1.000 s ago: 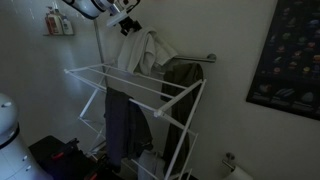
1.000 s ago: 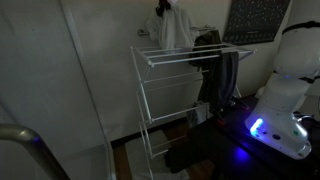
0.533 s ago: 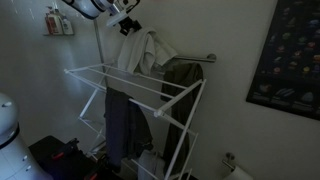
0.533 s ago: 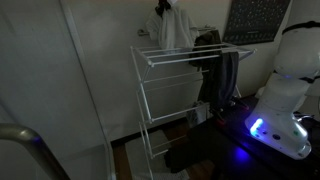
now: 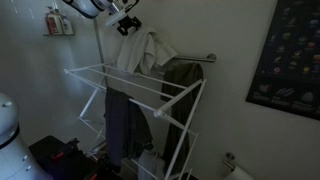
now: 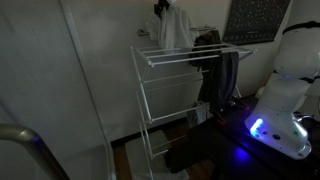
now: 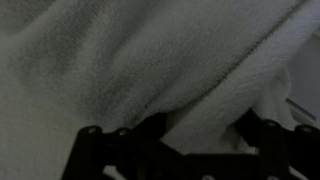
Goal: Move the white towel to the silver hanger then move the black cloth to the second position from you
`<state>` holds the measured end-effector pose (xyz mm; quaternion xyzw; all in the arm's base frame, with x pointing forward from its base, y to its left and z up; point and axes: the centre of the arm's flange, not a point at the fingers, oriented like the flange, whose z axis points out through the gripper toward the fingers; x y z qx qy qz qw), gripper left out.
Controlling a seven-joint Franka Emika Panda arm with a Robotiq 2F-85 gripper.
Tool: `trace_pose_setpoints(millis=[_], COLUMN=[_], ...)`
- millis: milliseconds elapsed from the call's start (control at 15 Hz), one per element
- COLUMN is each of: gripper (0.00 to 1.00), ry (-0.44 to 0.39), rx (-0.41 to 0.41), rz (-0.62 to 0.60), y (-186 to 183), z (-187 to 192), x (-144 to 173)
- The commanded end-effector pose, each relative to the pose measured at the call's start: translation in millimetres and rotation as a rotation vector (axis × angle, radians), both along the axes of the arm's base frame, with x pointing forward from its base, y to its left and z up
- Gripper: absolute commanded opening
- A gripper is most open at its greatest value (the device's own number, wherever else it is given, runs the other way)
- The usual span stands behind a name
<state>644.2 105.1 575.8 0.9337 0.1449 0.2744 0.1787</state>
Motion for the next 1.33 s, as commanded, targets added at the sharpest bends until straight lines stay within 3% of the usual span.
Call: trace_pose_setpoints(millis=[0,267,800,1067,1267], gripper=[1.00,1.00,1.00,1.00,1.00], ry=[-0.012,-0.025,0.023,0.067,0.148], rx=[-0.013,-0.011,-0.026,-0.043,-0.058], rz=[-0.029,-0.033,-0.149,-0.185,-0.210], y=[6.1,28.5,53.2,49.2,44.1], z=[12.2,37.6,102.4,111.5,102.9], x=[-21.9,-53.1,-150.4,-191.5,-220.4])
